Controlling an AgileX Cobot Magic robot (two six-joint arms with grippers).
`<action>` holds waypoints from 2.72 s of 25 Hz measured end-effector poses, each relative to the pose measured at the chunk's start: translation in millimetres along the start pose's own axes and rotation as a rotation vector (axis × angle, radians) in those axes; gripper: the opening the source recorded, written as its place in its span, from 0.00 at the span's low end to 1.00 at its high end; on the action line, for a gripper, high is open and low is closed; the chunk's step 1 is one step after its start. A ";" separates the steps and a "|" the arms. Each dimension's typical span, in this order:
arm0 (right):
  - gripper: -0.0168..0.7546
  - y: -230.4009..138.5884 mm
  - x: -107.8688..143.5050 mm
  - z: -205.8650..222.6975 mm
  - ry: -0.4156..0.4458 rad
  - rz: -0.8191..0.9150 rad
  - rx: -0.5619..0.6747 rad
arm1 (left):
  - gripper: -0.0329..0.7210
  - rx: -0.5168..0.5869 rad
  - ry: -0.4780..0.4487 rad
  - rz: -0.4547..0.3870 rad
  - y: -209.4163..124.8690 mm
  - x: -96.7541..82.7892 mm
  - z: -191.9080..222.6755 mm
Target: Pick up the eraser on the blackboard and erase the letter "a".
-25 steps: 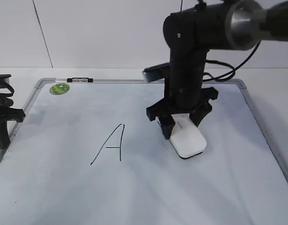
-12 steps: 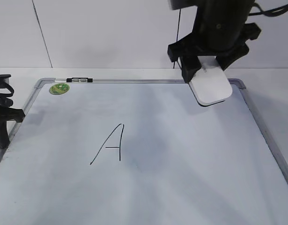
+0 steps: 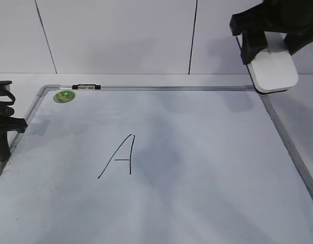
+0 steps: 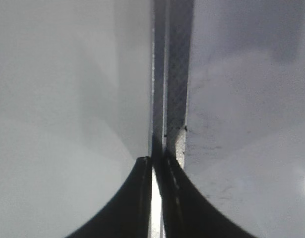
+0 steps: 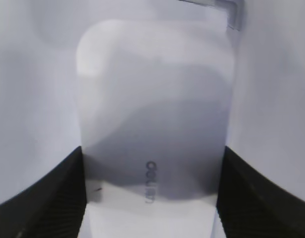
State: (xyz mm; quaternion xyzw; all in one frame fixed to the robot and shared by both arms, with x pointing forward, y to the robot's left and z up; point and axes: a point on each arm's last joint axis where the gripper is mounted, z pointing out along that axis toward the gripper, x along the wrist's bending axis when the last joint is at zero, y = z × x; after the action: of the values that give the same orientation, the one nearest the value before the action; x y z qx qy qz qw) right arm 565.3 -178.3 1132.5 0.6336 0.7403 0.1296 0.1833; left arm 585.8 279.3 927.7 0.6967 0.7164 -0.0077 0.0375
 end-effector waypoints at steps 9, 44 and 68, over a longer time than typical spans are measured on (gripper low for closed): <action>0.75 -8.3 -57.7 6.4 -0.073 0.154 0.039 | 0.08 0.000 -0.001 -0.001 0.0 -0.1 0.0; 0.75 -11.4 -80.7 154.1 0.049 0.216 0.410 | 0.09 0.000 -0.005 -0.005 0.0 -0.5 0.0; 0.75 -15.7 -76.5 177.4 0.088 0.207 0.461 | 0.10 0.000 -0.005 -0.005 0.0 -0.5 0.0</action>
State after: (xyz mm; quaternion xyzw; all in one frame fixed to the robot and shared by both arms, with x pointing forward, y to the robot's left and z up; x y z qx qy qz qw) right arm 638.6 -263.4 974.5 0.7250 0.6886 0.0031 -0.0126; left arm 585.8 278.8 927.7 0.6950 0.7178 -0.0098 0.0394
